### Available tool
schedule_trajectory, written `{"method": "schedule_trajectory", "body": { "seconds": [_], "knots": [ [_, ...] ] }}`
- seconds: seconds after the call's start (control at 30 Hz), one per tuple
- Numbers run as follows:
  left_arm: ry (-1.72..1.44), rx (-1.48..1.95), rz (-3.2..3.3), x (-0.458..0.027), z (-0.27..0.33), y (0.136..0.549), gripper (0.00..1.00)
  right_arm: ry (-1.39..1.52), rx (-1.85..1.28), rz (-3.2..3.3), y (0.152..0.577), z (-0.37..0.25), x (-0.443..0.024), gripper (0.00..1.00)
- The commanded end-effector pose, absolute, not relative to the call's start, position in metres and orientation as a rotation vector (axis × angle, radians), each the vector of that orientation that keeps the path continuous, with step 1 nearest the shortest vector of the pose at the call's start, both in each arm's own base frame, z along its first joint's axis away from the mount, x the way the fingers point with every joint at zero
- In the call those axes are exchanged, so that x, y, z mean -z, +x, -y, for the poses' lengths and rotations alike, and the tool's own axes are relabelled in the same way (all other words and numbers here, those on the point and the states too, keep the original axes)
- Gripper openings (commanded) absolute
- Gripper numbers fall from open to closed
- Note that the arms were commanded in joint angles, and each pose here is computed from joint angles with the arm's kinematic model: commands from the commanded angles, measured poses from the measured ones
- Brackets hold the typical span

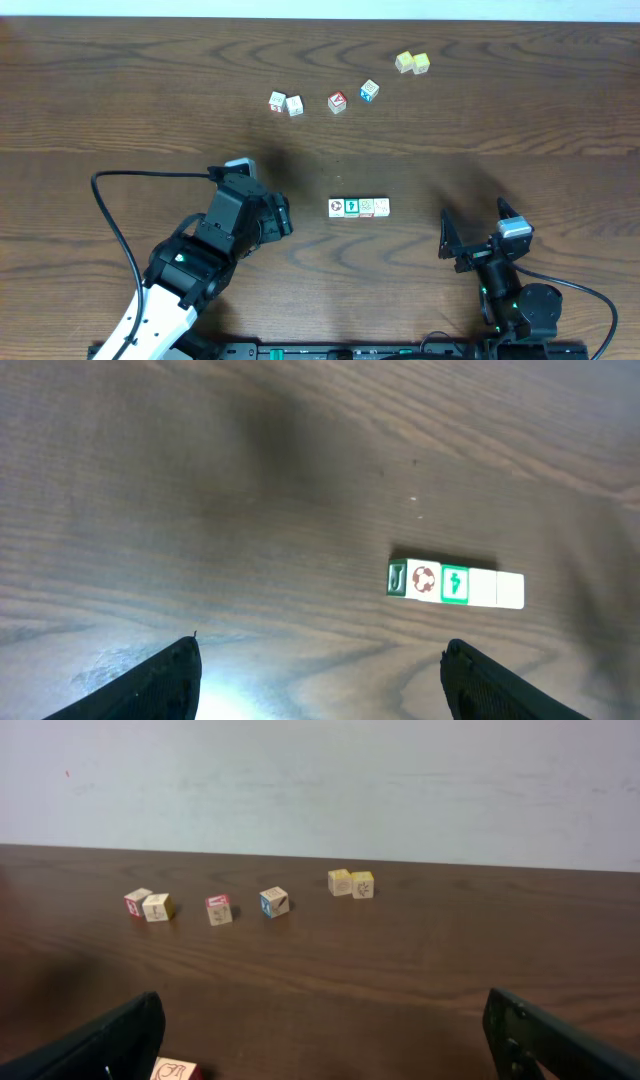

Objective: Lift 4 blocks

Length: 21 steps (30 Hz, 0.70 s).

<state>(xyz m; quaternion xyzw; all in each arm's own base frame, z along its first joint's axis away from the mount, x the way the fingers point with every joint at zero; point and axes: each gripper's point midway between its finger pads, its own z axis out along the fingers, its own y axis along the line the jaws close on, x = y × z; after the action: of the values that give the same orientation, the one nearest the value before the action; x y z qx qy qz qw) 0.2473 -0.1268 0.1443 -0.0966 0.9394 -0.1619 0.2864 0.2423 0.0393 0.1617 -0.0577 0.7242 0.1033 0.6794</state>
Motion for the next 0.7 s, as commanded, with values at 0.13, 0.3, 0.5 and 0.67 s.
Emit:
{"method": "schedule_trajectory", "body": {
  "seconds": [0.13,0.3,0.5,0.67],
  "knots": [
    [-0.263,0.396,-2.524,-0.142,0.121,0.246,0.94,-0.131,-0.209,-1.624,0.242,-0.036,-0.161,0.99],
    [-0.214,0.291,-2.584,-0.132,0.109,0.235,0.94,-0.131,-0.209,-1.624,0.242,-0.036,-0.161,0.99],
    [0.154,0.232,-2.55,-0.136,0.107,0.227,0.94,-0.131,-0.209,-1.624,0.242,-0.036,-0.161,0.99],
    [0.218,0.304,-2.479,-0.145,0.098,0.221,0.94,-0.131,-0.209,-1.624,0.242,-0.036,-0.161,0.99]
  ]
}}
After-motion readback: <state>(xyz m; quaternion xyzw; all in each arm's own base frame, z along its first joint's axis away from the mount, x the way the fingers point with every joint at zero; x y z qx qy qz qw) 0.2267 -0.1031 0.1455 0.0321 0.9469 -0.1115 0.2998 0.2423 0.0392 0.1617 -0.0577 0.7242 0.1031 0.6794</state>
